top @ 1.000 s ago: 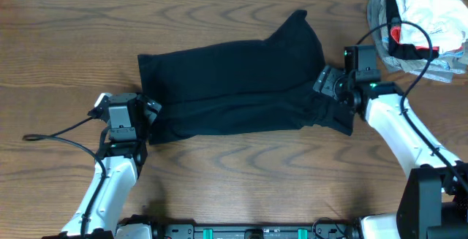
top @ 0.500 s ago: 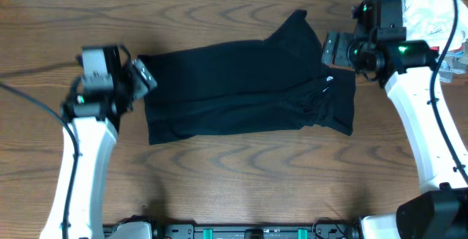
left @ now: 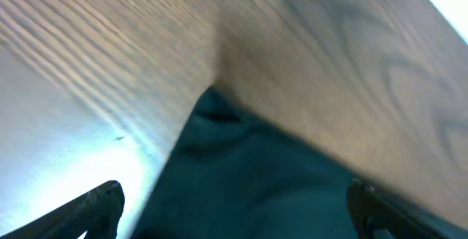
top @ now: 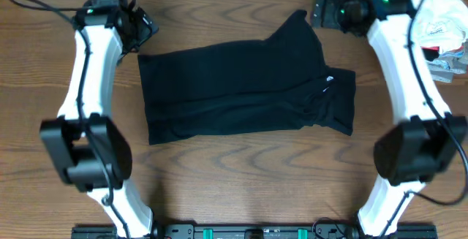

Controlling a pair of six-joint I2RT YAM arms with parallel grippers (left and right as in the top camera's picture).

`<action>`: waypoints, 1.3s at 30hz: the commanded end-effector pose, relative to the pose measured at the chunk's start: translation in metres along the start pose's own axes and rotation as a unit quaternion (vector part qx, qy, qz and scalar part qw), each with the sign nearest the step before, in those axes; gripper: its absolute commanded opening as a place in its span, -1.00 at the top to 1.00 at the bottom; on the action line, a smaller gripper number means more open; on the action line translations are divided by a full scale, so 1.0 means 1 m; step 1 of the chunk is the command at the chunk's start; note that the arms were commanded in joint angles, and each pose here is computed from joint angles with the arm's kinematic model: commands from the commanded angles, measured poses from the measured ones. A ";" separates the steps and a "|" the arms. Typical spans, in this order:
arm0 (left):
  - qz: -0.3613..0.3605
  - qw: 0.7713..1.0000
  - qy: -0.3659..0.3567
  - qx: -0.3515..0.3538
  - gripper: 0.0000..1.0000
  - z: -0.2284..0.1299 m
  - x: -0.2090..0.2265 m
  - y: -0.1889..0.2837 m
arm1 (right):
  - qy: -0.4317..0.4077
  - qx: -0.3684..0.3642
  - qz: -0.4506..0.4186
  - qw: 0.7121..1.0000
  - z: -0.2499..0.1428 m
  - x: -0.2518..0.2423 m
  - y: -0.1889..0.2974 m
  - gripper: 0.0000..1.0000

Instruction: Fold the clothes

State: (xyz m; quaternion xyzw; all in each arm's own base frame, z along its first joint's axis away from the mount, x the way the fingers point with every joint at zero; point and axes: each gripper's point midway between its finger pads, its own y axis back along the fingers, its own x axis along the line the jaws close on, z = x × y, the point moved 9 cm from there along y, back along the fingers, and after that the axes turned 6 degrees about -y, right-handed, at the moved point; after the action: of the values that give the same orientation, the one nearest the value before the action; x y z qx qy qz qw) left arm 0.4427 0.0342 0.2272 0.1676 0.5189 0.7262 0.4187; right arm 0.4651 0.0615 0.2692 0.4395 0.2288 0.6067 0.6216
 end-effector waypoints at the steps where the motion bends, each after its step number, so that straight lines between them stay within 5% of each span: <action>1: 0.004 0.990 0.138 0.002 -0.97 0.004 -0.003 -0.016 | -0.051 -0.008 0.012 0.999 0.004 0.014 -0.016 -0.95; 4: -0.005 0.983 0.181 0.016 -0.97 0.002 -0.008 -0.037 | -0.071 -0.009 0.016 0.997 0.004 0.017 -0.034 -0.89; 12: -0.011 0.970 0.240 0.034 -0.57 -0.002 -0.012 -0.074 | -0.048 -0.010 0.003 0.999 -0.008 0.038 -0.050 -0.65; 33: 0.027 0.962 0.259 0.080 -0.50 -0.023 0.001 -0.145 | -0.008 -0.009 -0.039 0.999 -0.024 0.055 -0.050 -0.54; 36: 0.032 0.960 0.264 0.090 -0.37 -0.025 0.007 -0.153 | -0.008 -0.010 -0.039 0.999 -0.024 0.055 -0.050 -0.54; 39: 0.033 0.956 0.271 0.107 -0.03 -0.027 0.013 -0.161 | -0.007 -0.009 -0.038 0.999 -0.024 0.056 -0.050 -0.54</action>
State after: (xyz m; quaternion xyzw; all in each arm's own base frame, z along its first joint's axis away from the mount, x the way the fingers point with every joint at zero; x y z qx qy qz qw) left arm 0.4874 0.0375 0.0943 0.0171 0.6635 0.7084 0.2398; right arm 0.4804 0.1219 0.2226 0.4434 0.2363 0.5743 0.6463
